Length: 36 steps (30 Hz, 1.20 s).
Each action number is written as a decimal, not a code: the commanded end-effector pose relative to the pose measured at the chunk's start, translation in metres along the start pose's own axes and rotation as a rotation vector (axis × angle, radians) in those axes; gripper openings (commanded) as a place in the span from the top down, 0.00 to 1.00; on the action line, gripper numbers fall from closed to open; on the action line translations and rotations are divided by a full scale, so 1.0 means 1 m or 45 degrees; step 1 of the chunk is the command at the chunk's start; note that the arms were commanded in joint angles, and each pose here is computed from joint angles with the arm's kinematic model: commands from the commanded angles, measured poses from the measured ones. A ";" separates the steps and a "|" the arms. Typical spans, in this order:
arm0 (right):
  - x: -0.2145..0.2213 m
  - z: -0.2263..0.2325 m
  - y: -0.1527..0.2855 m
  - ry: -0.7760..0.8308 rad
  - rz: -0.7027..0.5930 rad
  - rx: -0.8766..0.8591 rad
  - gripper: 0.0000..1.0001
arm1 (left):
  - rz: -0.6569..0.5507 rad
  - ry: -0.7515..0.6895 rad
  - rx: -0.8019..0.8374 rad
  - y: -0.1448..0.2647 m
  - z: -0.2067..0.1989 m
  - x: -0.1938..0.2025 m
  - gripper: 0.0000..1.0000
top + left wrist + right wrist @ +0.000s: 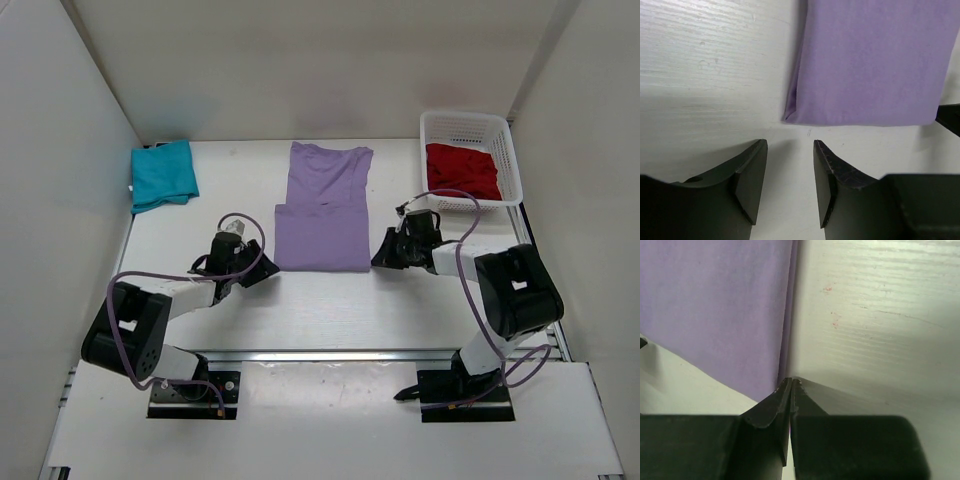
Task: Fold and stack the t-shirts
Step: Grab one side of the 2/3 rectangular tshirt with both arms
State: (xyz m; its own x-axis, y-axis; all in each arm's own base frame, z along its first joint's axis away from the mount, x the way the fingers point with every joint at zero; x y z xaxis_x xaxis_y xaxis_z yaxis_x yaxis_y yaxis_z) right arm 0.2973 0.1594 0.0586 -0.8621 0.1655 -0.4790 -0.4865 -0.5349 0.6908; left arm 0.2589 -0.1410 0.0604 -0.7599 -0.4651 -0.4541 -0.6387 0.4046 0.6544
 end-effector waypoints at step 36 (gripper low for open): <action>0.127 0.015 0.040 -0.009 0.140 -0.111 1.00 | 0.166 -0.210 -0.099 0.034 0.010 0.053 1.00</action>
State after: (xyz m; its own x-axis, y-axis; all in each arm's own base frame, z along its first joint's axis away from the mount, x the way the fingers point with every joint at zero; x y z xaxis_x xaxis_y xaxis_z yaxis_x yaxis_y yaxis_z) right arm 0.2152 0.1768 0.0498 -0.8762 0.1730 -0.4498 -0.4385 -0.6734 0.5952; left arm 0.2388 -0.1576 0.0561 -0.8086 -0.3677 -0.4593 -0.5854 0.4240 0.6910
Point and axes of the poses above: each gripper's point midway between its finger pads, its own y axis back along the fingers, its own z axis along the line the jaws close on, x = y × z, the point moved 5 cm from there along y, back along the fingers, and after that the axes turned 2 degrees about y, right-handed, at the moved point
